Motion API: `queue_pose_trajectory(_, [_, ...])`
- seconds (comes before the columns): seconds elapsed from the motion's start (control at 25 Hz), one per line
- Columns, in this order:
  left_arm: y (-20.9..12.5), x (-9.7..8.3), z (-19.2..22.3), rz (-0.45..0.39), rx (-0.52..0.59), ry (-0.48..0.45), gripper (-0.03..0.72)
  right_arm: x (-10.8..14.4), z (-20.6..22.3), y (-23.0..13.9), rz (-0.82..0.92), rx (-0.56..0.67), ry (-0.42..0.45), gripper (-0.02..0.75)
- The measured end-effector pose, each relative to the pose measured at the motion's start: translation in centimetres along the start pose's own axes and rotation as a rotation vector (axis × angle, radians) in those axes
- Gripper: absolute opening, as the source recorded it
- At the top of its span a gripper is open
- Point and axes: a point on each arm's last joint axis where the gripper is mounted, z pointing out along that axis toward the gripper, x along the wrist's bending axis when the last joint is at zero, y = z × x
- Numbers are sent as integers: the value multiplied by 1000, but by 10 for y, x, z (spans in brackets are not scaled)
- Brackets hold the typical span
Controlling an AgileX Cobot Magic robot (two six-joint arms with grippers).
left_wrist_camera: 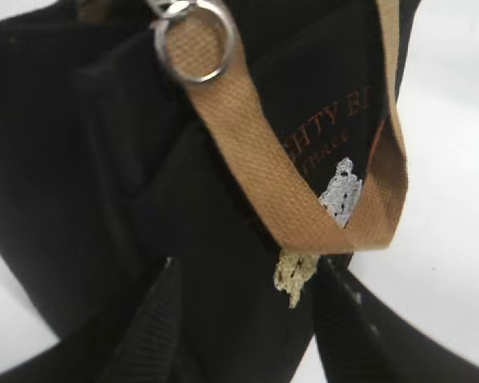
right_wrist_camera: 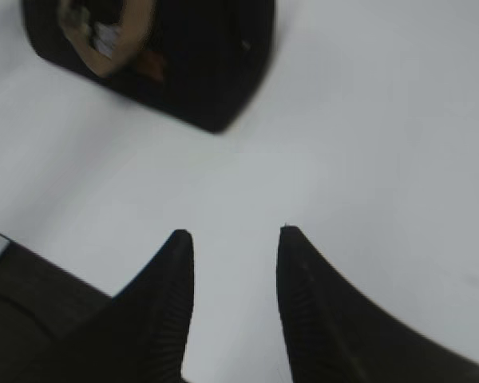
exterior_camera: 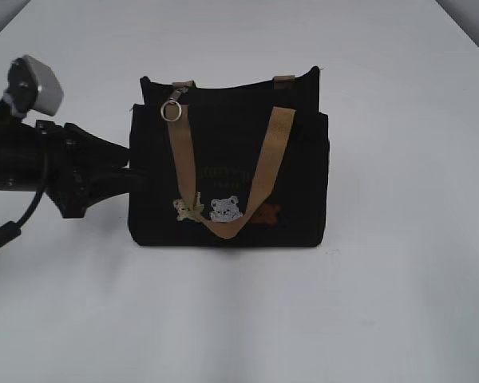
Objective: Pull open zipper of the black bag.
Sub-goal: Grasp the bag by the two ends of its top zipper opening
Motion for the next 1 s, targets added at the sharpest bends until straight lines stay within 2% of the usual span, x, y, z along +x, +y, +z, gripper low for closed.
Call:
queue_pose_trajectory(0.12, [6, 5, 25, 39, 2, -39, 366, -10, 35, 30, 12, -74, 123, 283])
queue_pose_trajectory(0.16, [8, 6, 33, 53, 6, -47, 309, -13, 49, 39, 34, -83, 172, 283])
queue_pose_trajectory(0.28, [13, 5, 45, 79, 13, -57, 77, -23, 101, 70, 62, -97, 300, 283])
queue_pose_trajectory(0.32, [14, 4, 46, 83, 14, -58, 30, -23, 119, 83, 76, -105, 341, 283])
queue_pose_trajectory(0.4, [14, 5, 46, 76, 17, -55, -10, -16, 152, 109, 80, -119, 394, 283])
queue_pose_trajectory(0.56, [15, 5, 45, 31, 17, -50, -10, -1, 211, 147, 74, -105, 465, 283])
queue_pose_trajectory(0.68, [25, 6, 37, -33, 3, -25, 42, 5, 235, 165, 102, -98, 513, 283])
queue_pose_trajectory(0.76, [34, 6, 28, -82, 6, 3, 163, 5, 245, 175, 101, -104, 525, 283])
queue_pose_trajectory(0.88, [44, 4, 13, -95, 53, 27, 356, 6, 255, 185, 108, -112, 537, 286])
queue_pose_trajectory(1.0, [45, 3, 5, -100, 117, 42, 423, 6, 262, 187, 122, -101, 548, 288])
